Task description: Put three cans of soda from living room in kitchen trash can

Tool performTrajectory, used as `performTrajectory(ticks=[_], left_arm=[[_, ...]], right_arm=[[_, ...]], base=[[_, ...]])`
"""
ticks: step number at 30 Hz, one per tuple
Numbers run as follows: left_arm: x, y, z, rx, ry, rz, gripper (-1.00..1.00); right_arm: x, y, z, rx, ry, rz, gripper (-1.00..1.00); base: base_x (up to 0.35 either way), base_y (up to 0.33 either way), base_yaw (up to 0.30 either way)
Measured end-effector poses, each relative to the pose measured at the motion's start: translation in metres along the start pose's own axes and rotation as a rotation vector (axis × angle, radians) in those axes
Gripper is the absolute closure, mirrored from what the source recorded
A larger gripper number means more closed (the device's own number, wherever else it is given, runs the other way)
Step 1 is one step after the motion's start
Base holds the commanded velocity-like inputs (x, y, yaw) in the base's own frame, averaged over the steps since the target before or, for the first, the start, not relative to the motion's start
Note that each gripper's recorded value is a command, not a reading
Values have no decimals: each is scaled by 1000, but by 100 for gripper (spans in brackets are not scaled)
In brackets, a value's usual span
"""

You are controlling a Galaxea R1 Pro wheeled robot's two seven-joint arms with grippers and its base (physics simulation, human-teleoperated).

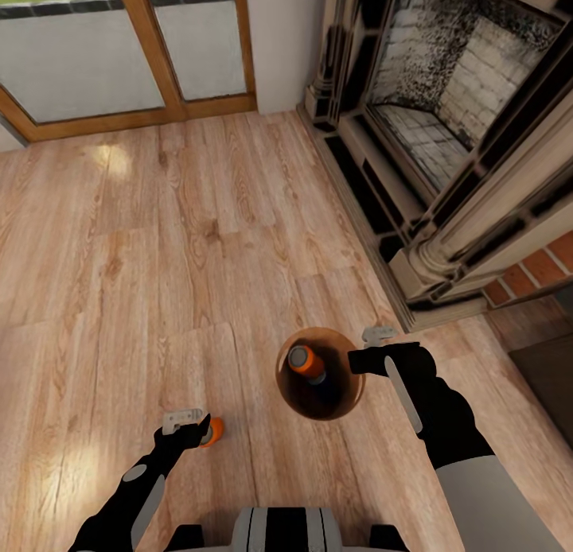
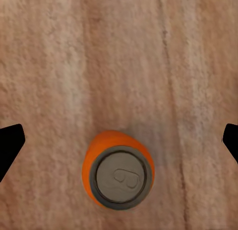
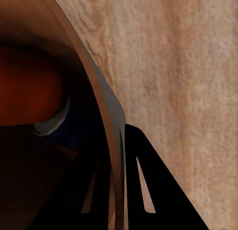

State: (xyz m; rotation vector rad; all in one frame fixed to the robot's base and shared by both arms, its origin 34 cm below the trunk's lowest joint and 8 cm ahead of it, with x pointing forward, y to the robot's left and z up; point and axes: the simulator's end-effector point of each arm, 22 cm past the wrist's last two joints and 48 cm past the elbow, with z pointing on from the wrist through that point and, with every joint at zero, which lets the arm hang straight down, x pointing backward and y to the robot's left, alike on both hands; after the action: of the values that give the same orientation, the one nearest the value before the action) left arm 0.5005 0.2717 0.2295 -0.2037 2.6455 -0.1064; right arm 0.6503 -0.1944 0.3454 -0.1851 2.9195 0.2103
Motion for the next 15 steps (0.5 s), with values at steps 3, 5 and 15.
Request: performTrajectory(ticks=[3,5,15], left_arm=[[4,1,5,0,0,0,-100],[7,1,8,0,0,0,-100],[25,5,26,-1,9,0,-100]], right_arm=[[3,-1,6,1,0,0,100],[4,-1,10,0,0,0,100],[17,-4,34,0,9,1,100]], base=[[0,0,0],[0,0,0],[0,0,0]])
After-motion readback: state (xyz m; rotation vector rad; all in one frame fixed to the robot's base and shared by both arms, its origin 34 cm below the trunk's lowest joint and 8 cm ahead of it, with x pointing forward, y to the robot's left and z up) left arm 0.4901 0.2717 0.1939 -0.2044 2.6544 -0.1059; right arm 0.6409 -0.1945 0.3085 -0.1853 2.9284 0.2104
